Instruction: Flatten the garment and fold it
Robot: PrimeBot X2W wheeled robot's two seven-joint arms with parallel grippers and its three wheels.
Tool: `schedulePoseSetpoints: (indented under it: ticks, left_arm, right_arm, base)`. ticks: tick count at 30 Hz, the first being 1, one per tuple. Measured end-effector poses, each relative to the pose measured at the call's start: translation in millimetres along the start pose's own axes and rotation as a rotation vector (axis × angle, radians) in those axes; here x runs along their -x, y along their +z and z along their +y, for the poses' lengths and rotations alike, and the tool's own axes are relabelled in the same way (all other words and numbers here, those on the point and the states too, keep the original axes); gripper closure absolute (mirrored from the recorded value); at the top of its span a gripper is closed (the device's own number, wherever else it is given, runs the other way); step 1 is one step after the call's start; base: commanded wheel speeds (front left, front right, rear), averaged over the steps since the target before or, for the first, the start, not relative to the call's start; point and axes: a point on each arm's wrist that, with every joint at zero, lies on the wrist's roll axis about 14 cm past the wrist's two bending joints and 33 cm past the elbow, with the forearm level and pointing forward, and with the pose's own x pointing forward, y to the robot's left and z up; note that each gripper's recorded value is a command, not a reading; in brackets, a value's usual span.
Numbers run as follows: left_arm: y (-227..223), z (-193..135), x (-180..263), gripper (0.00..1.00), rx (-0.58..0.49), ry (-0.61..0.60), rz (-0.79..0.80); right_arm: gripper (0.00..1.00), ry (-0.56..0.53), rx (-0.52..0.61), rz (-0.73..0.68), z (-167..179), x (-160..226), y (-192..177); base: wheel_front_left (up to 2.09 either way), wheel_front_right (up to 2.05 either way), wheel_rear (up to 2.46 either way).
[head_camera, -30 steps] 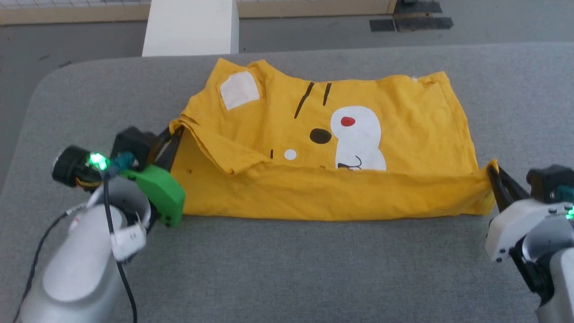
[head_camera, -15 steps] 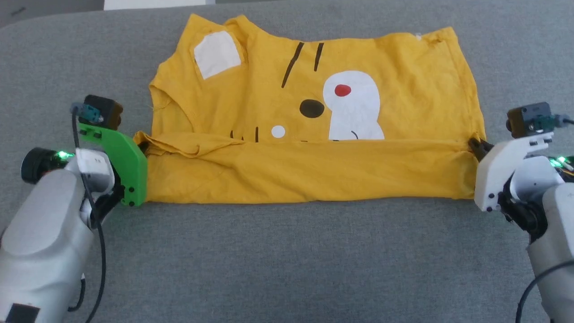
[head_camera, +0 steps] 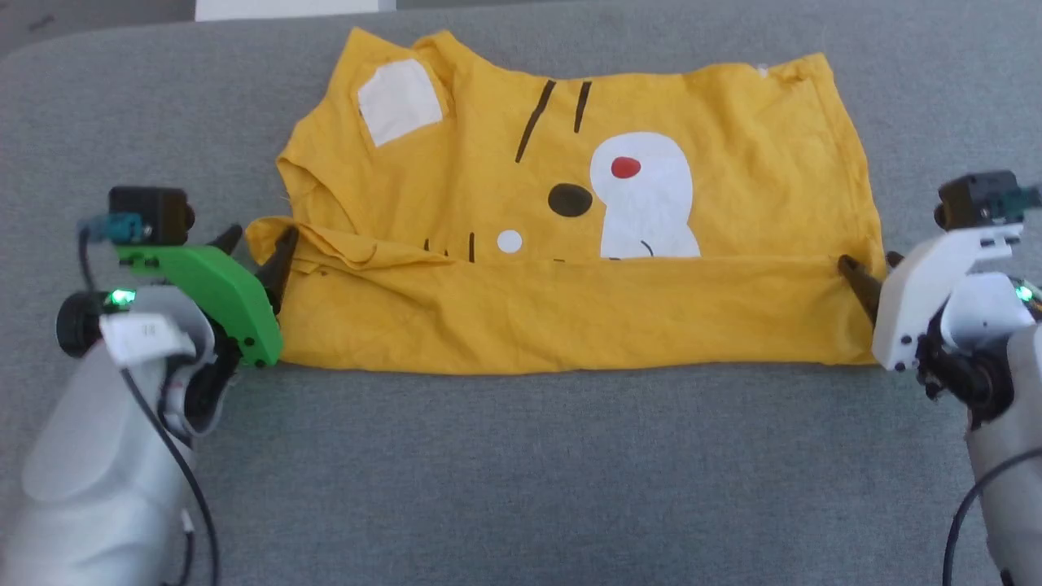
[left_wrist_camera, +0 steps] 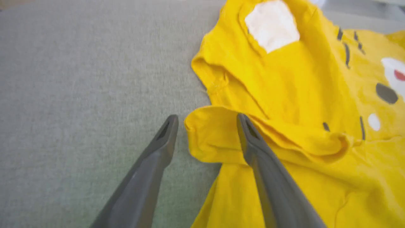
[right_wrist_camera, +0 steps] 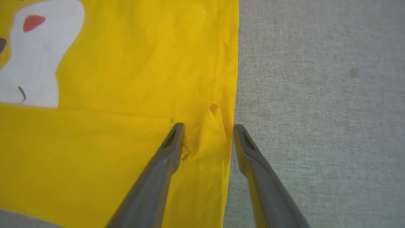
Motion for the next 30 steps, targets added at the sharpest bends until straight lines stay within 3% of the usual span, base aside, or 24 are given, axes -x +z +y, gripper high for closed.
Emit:
schedulePoseSetpoints:
  ticks: [2, 6, 14, 23, 30]
  left_arm:
    - [21, -4, 12, 0.0, 0.019, 0.017, -0.18]
    - [30, -12, 42, 0.0, -0.001, 0.045, -0.371]
    - [22, -10, 91, 0.0, 0.027, 0.168, -0.505]
    - [-6, -10, 87, 0.0, 0.065, 0.208, -0.354]
    - [-45, 0, 69, 0.0, 0.142, 0.271, -0.103]
  right_arm:
    - [0.0, 0.006, 0.0, -0.088, 2, 9, 7]
    - [0.0, 0.017, 0.005, -0.267, 7, 32, 20]
    - [0.0, 0.061, -0.012, -0.609, 28, 89, 36]
    - [0.0, 0.006, -0.066, -0.846, 31, 141, 34]
    - [0.0, -0.041, -0.096, -0.876, 23, 155, 21]
  base:
    - [0.0, 0.0, 0.0]
    - [0.0, 0.0, 0.0]
    - [0.0, 0.0, 0.0]
    - [0.0, 0.0, 0.0]
    - [0.0, 0.0, 0.0]
